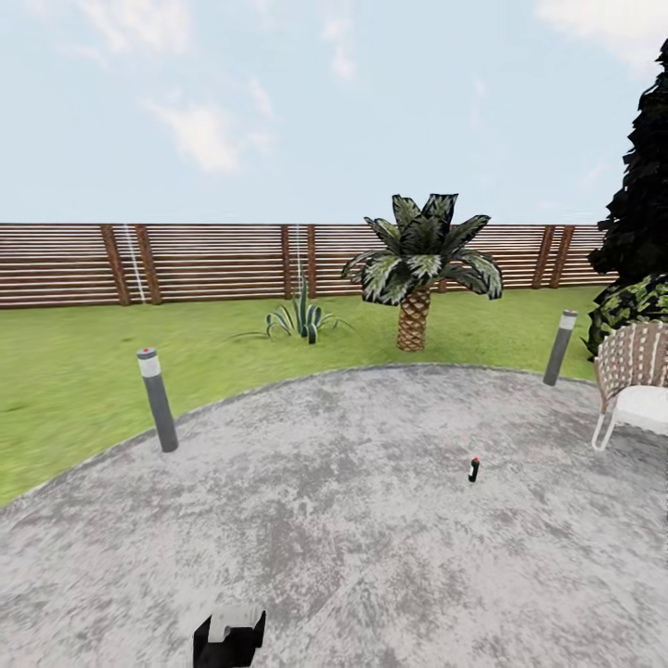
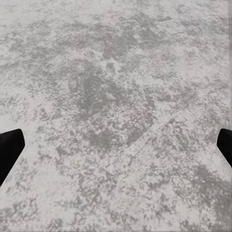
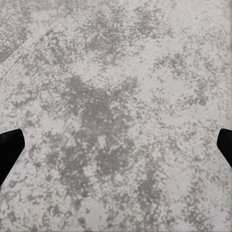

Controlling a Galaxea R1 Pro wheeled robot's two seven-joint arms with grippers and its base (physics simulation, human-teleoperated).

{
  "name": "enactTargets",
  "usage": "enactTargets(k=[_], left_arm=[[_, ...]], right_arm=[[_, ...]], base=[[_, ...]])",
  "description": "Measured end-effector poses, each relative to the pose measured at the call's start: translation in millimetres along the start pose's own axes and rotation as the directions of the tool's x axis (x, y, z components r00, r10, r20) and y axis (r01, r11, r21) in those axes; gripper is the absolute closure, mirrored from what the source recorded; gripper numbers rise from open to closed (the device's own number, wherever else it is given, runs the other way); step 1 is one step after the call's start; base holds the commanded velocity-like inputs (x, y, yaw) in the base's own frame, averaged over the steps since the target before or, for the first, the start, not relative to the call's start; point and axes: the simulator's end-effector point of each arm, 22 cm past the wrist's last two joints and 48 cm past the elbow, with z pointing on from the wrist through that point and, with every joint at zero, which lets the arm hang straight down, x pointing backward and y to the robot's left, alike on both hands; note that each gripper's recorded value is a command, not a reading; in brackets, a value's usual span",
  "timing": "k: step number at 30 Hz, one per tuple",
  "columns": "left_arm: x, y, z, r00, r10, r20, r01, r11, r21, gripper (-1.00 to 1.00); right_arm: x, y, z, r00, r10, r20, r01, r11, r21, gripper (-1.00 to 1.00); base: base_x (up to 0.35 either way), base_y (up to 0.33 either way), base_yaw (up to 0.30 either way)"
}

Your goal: Pick up the pesticide atomizer in the garden and spray insectifuge to fully cover both potted plants in the garden.

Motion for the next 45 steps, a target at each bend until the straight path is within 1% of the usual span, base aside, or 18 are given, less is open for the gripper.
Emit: enactTargets(k=[45], left_arm=[[-5.6,-0.3,-0.8,1.0,0.001,0.012,-0.001,1.0,0.001,-1.0]], right_arm=[[-3.4,1.1,-0.5,1.0,0.001,0.009,-0.001,1.0,-0.004,-1.0]], base=[[0.325,0.0,-0.002]])
